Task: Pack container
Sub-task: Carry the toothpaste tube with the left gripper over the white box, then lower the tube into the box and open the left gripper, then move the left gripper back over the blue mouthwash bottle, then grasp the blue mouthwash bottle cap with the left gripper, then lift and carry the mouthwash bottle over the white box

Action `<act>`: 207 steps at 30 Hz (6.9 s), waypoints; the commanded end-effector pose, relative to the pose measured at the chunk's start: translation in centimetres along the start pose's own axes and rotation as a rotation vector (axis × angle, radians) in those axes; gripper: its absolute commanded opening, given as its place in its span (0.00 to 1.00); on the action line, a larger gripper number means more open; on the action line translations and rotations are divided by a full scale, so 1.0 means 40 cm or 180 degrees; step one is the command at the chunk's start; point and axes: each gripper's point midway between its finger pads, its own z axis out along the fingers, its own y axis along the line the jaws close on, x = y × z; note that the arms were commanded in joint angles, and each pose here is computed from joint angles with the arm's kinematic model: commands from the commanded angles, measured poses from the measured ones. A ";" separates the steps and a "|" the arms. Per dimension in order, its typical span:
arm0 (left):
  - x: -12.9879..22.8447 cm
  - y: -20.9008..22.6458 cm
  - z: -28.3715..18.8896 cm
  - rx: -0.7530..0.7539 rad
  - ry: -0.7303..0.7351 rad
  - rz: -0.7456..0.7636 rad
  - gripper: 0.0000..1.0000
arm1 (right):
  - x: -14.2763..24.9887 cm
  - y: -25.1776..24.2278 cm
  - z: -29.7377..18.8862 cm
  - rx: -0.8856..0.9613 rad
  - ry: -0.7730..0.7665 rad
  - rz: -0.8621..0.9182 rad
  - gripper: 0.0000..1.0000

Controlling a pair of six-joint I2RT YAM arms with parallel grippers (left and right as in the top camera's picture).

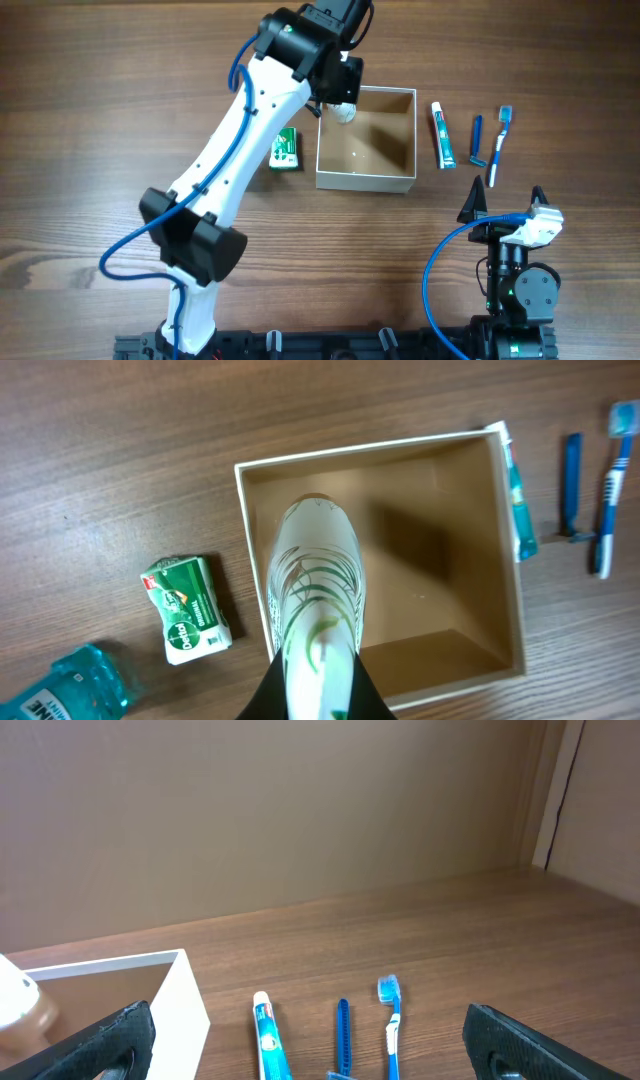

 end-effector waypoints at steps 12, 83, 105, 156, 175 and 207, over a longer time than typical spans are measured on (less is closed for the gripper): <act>-0.004 0.003 0.044 -0.0089 0.0050 -0.0067 0.06 | -0.005 0.002 -0.001 -0.0015 -0.0031 0.0061 1.00; 0.136 0.365 -0.392 -0.0755 -0.0339 -0.1605 0.71 | -0.004 0.001 -0.001 -0.0015 -0.0030 0.0061 1.00; 0.349 0.462 -0.096 -0.1043 0.1010 -0.1499 0.75 | -0.005 0.002 -0.001 -0.0015 -0.0031 0.0061 1.00; 0.349 0.470 0.130 -0.0515 0.1243 -0.1281 0.46 | -0.004 0.001 -0.001 -0.0015 -0.0030 0.0062 1.00; 0.247 0.459 0.052 -0.0425 0.0812 -0.1259 0.04 | -0.005 0.002 -0.001 -0.0015 -0.0031 0.0061 1.00; 0.109 -0.085 -0.435 0.0788 -0.0689 -0.0123 0.06 | -0.004 0.001 -0.001 -0.0015 -0.0030 0.0061 1.00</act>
